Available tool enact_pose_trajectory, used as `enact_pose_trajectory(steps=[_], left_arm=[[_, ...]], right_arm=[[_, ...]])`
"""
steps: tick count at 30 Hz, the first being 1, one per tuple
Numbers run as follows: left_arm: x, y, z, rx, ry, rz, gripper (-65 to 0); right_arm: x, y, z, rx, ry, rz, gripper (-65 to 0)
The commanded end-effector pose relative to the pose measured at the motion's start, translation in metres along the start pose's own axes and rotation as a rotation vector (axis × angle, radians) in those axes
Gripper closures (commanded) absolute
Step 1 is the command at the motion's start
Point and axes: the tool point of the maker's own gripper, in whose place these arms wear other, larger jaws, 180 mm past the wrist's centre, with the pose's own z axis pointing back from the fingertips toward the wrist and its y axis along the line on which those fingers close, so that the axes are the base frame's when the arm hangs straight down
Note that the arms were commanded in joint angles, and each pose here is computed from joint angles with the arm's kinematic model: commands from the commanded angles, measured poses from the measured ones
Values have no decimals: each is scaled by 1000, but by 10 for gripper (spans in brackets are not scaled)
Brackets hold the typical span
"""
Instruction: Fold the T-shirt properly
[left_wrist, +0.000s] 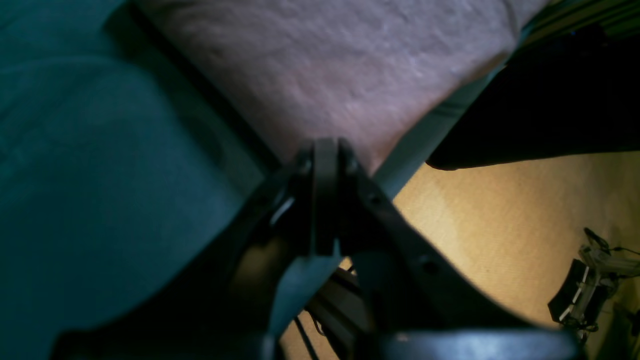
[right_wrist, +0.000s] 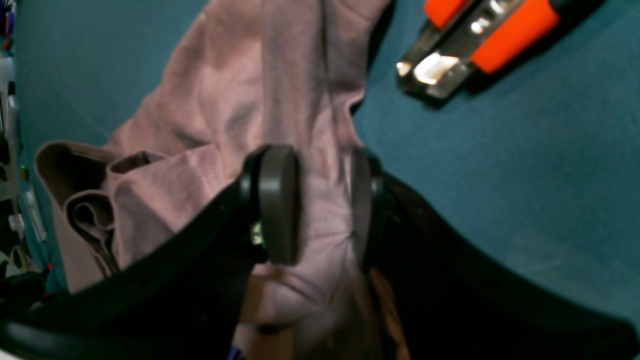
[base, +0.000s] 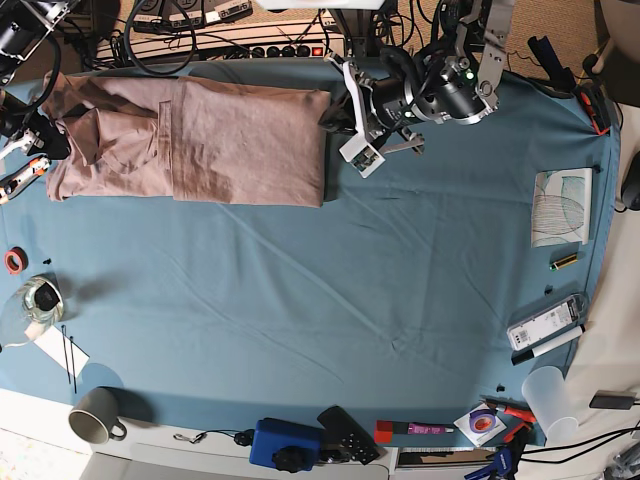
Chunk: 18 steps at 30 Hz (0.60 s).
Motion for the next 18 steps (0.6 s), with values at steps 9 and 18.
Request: enact_pose_trajectory(steps=[9,18], left_arm=[[12,-5,3,-15,-50,-9,0],[12,-5,3,-15,-49,-8,0]], right_arm=[[-37,31,-37,112,132,15,-197],[-36,31,-37,103,149,34,0]])
